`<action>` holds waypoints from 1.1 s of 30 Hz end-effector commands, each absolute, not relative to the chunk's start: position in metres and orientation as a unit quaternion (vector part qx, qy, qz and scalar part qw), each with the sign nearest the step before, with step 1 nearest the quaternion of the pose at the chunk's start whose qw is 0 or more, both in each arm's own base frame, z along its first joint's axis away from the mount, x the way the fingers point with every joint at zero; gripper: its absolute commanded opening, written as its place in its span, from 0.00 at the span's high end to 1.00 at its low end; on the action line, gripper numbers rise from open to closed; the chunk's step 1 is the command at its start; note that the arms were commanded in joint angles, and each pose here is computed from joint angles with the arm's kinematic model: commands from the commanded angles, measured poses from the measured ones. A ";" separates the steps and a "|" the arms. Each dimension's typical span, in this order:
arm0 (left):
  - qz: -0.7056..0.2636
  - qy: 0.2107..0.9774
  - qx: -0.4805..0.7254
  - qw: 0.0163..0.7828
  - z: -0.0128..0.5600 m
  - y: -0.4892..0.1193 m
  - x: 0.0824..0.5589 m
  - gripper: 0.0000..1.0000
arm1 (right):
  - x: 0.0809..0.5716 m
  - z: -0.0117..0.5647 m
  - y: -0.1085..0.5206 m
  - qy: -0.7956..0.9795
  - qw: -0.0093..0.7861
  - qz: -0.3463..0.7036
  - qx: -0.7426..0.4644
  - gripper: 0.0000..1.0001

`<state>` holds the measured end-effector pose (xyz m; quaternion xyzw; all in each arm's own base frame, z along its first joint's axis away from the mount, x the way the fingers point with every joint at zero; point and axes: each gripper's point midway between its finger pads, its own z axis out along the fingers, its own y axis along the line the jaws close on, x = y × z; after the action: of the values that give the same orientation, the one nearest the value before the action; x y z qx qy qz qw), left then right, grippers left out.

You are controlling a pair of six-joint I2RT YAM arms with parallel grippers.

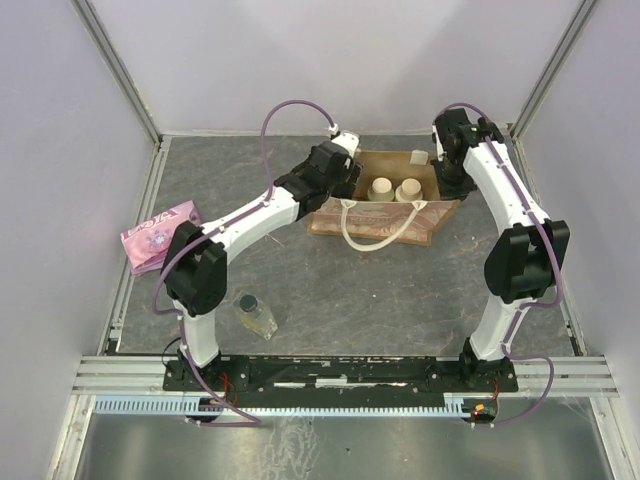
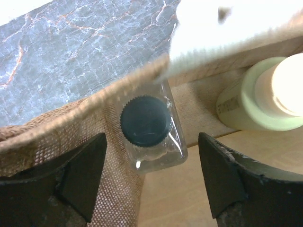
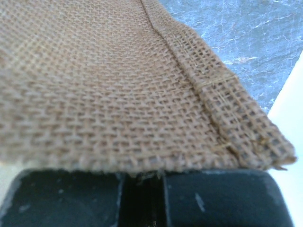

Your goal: Place the personal care products into the canvas bag

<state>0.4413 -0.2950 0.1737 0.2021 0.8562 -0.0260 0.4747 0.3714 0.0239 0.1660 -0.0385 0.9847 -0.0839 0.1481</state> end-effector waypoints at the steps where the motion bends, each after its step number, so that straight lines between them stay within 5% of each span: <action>1: -0.016 0.846 0.137 0.515 0.220 -0.262 0.445 0.12 | 0.368 0.159 0.031 0.988 0.131 -0.064 -0.041 1.00; 18: -0.149 0.768 0.120 0.611 0.380 -0.258 0.396 0.02 | 0.383 0.156 0.042 0.990 0.130 -0.037 -0.043 1.00; 28: 0.005 0.880 -0.018 0.474 0.333 -0.163 0.337 0.01 | 0.383 0.153 0.040 0.990 0.127 -0.043 -0.044 1.00; 33: 0.003 0.910 -0.098 0.404 0.296 -0.140 0.291 0.00 | 0.384 0.149 0.039 0.991 0.120 -0.046 -0.044 1.00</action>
<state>0.3420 -0.1786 0.3222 0.0059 0.8816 -0.0205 0.4715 0.3821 0.0351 0.1637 -0.0419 0.9873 -0.0542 0.1435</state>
